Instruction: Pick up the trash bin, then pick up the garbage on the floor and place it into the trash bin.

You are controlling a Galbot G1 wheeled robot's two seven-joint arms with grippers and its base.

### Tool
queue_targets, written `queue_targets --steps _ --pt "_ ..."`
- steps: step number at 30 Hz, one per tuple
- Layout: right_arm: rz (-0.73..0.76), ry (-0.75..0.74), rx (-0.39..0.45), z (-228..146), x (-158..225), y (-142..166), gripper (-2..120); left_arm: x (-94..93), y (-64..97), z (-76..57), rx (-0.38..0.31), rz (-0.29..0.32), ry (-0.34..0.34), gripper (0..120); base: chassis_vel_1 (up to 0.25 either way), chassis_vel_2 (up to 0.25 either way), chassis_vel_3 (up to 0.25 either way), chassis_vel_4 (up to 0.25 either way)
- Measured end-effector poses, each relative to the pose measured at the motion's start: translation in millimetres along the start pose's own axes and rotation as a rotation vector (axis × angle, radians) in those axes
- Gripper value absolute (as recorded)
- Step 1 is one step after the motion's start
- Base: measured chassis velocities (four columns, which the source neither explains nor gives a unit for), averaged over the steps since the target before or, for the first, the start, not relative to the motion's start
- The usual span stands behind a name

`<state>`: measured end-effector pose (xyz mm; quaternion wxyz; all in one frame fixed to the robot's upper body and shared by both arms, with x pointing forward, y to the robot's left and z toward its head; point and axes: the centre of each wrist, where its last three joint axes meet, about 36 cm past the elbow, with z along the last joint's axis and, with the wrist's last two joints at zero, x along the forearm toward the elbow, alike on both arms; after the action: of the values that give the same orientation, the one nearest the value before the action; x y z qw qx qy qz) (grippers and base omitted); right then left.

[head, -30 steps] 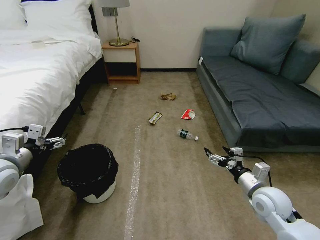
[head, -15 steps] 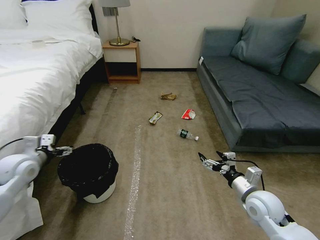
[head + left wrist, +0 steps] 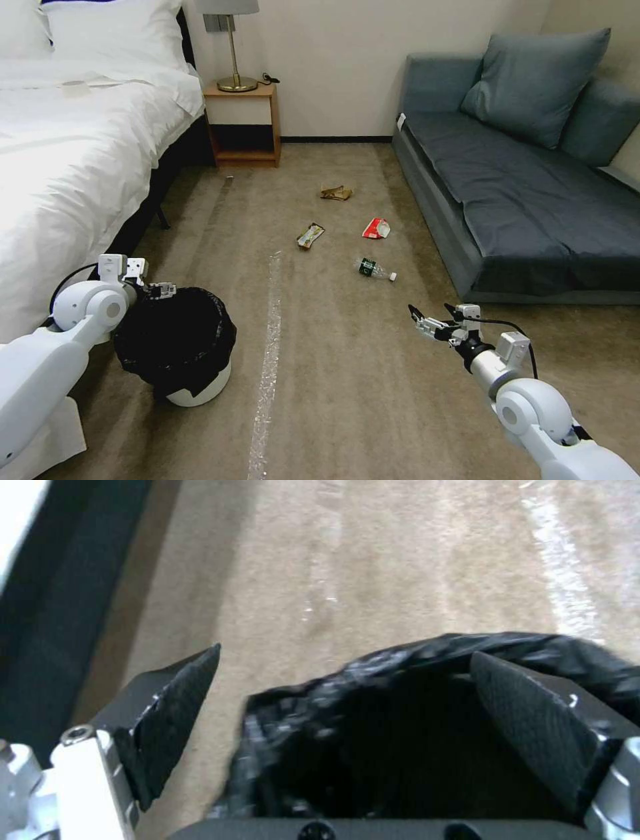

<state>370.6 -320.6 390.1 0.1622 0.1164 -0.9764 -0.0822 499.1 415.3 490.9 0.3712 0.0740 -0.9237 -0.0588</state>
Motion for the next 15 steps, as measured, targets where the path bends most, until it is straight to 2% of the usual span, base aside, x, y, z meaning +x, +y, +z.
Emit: queue_targets --steps 3,8,10,14,15 --pt "0.006 -0.001 0.0 -0.2 -3.1 -2.5 100 5.3 13.1 7.8 -0.026 -0.021 0.018 100 0.0 0.0 0.0 0.0" --pt "0.004 -0.002 -0.001 0.0 -5.2 -2.1 100 7.1 18.4 12.7 -0.03 -0.034 0.026 100 0.0 0.0 0.0 0.0" --pt "0.001 -0.003 -0.006 0.9 -8.1 -0.5 100 5.9 22.5 21.9 -0.034 -0.052 0.04 100 0.0 0.0 0.0 0.0" --pt "-0.002 -0.002 -0.011 2.6 -10.0 1.3 100 2.0 25.1 30.6 -0.035 -0.071 0.054 100 0.0 0.0 0.0 0.0" --pt "-0.004 0.0 -0.013 4.2 -11.0 2.5 100 -1.7 24.9 36.7 -0.037 -0.078 0.065 100 0.0 0.0 0.0 0.0"
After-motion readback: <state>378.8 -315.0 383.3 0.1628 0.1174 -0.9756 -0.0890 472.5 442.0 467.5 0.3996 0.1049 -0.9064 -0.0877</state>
